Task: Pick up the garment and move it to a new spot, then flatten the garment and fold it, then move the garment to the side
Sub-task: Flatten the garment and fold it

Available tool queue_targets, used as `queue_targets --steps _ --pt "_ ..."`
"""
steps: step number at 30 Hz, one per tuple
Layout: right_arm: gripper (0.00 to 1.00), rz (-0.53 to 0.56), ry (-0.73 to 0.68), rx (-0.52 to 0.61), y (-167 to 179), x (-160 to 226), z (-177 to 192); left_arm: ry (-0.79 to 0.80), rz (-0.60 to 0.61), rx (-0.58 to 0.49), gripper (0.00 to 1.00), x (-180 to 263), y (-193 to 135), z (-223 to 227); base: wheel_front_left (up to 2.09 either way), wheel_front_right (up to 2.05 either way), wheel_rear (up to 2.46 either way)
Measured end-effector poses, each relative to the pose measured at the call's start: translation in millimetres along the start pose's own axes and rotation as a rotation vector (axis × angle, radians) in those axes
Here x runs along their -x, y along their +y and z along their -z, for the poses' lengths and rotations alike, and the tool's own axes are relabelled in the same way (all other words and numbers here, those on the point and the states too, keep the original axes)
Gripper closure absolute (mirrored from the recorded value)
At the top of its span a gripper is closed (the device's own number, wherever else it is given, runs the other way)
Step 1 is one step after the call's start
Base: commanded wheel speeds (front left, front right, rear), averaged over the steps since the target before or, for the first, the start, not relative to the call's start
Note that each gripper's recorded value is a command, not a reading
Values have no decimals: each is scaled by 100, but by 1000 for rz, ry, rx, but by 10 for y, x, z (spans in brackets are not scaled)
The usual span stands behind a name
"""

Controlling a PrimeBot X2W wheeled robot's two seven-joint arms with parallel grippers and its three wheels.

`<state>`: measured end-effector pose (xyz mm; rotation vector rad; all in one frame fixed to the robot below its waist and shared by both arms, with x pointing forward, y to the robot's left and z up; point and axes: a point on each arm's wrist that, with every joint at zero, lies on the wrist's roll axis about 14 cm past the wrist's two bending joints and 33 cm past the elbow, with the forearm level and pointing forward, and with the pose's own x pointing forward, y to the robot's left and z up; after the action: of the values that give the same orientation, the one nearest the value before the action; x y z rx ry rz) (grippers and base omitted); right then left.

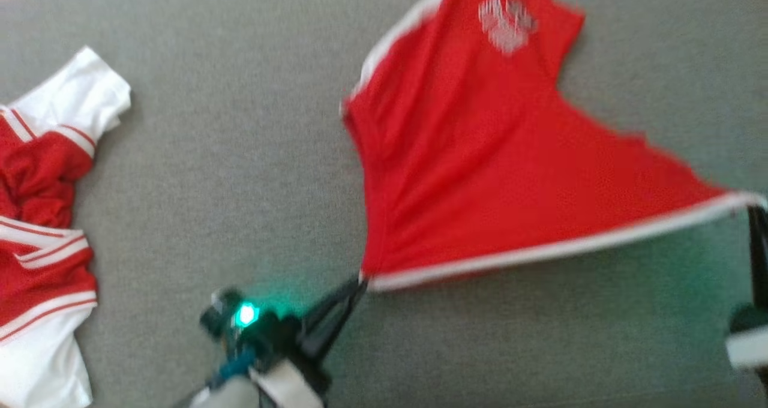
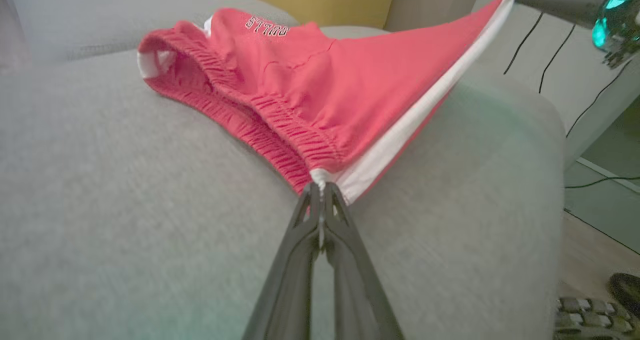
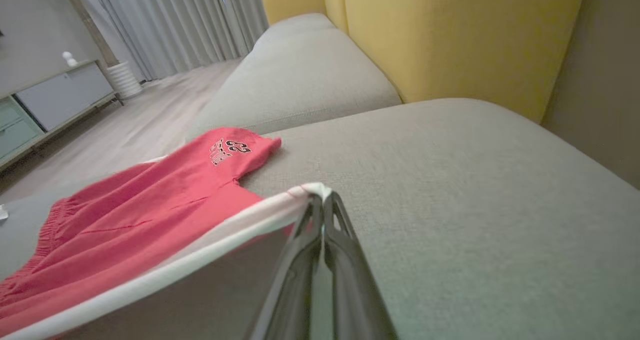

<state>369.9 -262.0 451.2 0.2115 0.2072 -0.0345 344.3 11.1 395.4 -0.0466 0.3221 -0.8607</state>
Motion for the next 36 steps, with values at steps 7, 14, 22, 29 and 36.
queue_targets --steps 7,14,22,29,36 --pt "100 68 -58 21 -241 601 -360 -26 -4 36 100 255 -360 -84 0 0 0" --pt "100 58 -104 52 -212 533 -591 -113 -47 118 100 289 -358 -439 0 0 0" --pt "100 -47 -92 85 120 -358 -724 -198 -92 282 100 29 -147 -780 0 0 0" --pt "100 -148 85 171 390 -1132 -415 -182 -158 328 100 -176 235 -761 0 0 0" --pt "100 -255 201 232 781 -1777 -96 -154 -230 362 100 -329 676 -647 0 0 0"
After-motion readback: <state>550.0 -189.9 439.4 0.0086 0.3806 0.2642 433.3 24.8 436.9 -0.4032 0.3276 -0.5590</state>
